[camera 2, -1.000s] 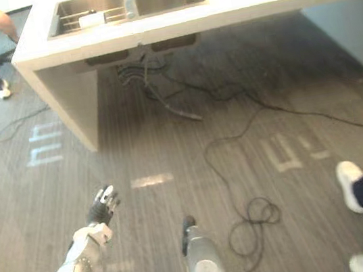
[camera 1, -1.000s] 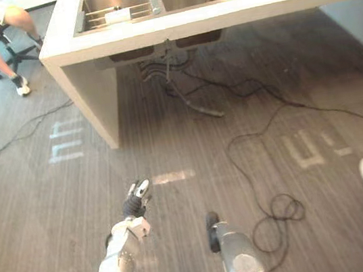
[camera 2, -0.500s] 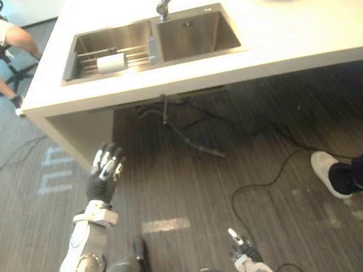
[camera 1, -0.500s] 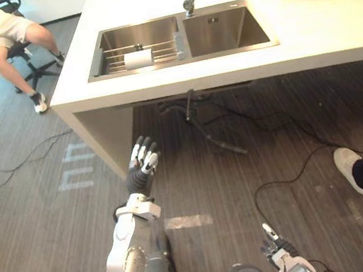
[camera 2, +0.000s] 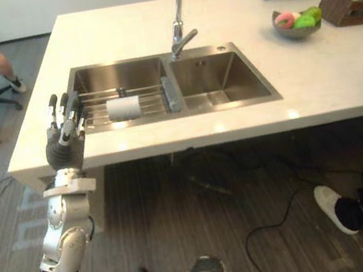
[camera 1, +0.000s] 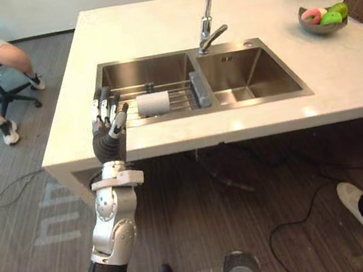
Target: Walk over to the sink, pick up the cup, carry it to the dishwasher, place the cup inside the dishwasher, then close the dishwasher door
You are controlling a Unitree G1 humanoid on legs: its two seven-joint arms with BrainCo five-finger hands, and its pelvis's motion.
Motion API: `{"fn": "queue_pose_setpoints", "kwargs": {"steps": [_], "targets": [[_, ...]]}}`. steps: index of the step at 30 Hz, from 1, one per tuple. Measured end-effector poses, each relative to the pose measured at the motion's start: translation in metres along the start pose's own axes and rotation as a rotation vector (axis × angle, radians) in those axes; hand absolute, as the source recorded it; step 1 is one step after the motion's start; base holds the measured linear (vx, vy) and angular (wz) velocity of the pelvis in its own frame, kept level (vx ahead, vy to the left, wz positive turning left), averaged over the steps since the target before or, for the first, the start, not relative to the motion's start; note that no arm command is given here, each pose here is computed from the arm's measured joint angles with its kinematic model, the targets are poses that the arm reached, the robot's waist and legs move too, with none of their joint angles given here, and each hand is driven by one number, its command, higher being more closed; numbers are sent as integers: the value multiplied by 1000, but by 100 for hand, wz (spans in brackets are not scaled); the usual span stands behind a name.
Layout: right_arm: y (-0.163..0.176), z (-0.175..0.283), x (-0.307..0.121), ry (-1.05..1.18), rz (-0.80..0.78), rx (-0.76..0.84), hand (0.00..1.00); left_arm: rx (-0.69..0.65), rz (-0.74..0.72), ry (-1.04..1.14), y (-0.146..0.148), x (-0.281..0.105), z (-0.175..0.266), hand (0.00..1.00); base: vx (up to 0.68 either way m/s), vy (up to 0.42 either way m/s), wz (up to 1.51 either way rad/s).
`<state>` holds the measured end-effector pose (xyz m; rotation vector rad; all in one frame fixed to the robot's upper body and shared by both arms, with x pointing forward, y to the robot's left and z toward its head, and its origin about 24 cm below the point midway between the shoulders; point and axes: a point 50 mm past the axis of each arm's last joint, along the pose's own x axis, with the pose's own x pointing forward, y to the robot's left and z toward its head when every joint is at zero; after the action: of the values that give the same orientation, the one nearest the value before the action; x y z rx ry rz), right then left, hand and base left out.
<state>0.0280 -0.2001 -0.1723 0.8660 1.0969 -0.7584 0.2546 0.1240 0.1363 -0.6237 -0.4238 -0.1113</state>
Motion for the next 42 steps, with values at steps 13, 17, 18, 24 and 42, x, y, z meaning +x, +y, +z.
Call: {"fn": "queue_pose_setpoints", "kwargs": {"steps": [13,17,18,24,42], "targets": [[-9,13,-3,-41,17,-80,0,-32,68,-7,12,-1,-2,0,210,-253,12],[-9,9,-2,-34,12,-82,0,-21,142,-4,21,-1,0,0,102,0,11],[-8,10,-2,-37,12,-88,0,-9,175,-7,25,-1,2,0,64,46,5],[12,31,-2,-73,106,-291,0,52,330,-16,55,-19,8,0,7,7,0],[17,33,-3,31,87,-154,0,92,46,233,49,-31,-43,0,57,15,13]]}}
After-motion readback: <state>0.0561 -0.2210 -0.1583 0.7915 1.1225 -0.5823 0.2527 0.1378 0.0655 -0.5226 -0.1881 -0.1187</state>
